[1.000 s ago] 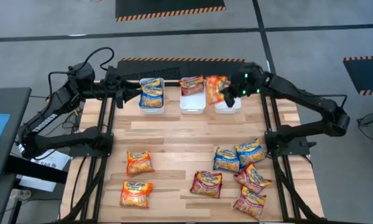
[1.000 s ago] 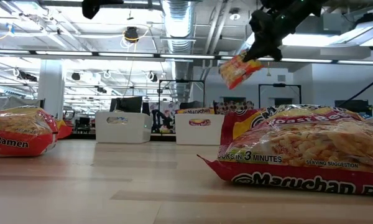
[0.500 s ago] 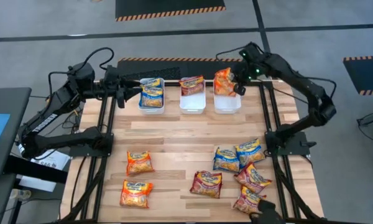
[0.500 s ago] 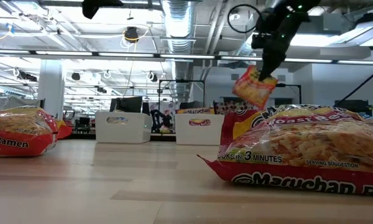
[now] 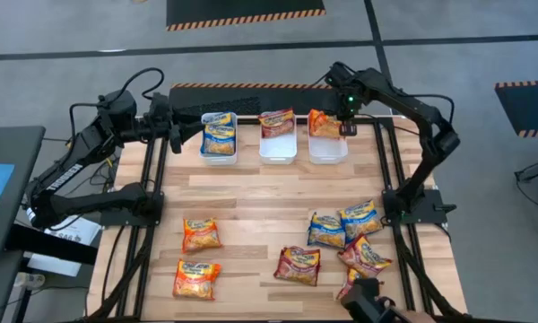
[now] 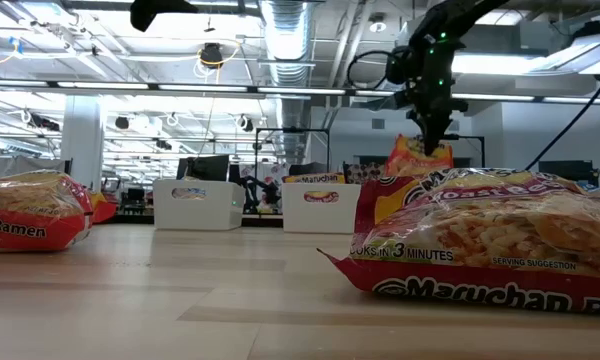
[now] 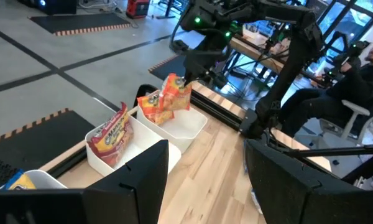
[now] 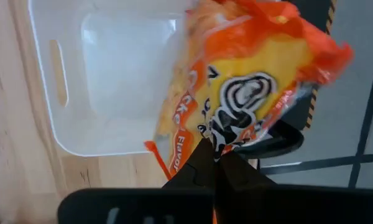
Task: Sort Maruchan noodles
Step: Put the orange noodle pack into the right white bin
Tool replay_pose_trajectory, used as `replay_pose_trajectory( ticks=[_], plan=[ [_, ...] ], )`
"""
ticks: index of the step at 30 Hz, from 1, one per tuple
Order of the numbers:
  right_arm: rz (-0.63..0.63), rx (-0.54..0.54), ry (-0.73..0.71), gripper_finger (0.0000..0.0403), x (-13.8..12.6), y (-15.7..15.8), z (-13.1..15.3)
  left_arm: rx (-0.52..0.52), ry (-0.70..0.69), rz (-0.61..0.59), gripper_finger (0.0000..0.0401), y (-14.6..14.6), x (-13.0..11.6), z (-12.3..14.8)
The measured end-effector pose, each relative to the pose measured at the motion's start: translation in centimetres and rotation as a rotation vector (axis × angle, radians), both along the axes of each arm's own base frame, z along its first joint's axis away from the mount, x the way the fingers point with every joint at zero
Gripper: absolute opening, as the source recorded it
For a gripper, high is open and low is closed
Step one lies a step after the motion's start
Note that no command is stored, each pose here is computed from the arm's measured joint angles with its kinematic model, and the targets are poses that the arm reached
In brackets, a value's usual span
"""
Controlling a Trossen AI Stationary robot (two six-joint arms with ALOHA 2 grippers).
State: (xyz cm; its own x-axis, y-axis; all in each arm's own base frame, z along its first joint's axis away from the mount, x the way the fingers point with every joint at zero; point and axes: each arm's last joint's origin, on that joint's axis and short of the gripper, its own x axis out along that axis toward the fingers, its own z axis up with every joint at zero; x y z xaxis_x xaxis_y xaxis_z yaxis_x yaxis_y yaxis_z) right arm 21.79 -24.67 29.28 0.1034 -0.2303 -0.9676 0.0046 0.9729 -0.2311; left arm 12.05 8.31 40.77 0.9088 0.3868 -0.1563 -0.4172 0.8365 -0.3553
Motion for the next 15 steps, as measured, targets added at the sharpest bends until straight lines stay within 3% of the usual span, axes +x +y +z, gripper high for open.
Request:
replay_pose_trajectory(
  ticks=[15],
  plan=[
    [0.042,0.053,0.13,0.0008,2.4,-0.2,-3.6,-0.003,0.0,0.029,0.0199,0.1,0.0,0.0]
  ],
)
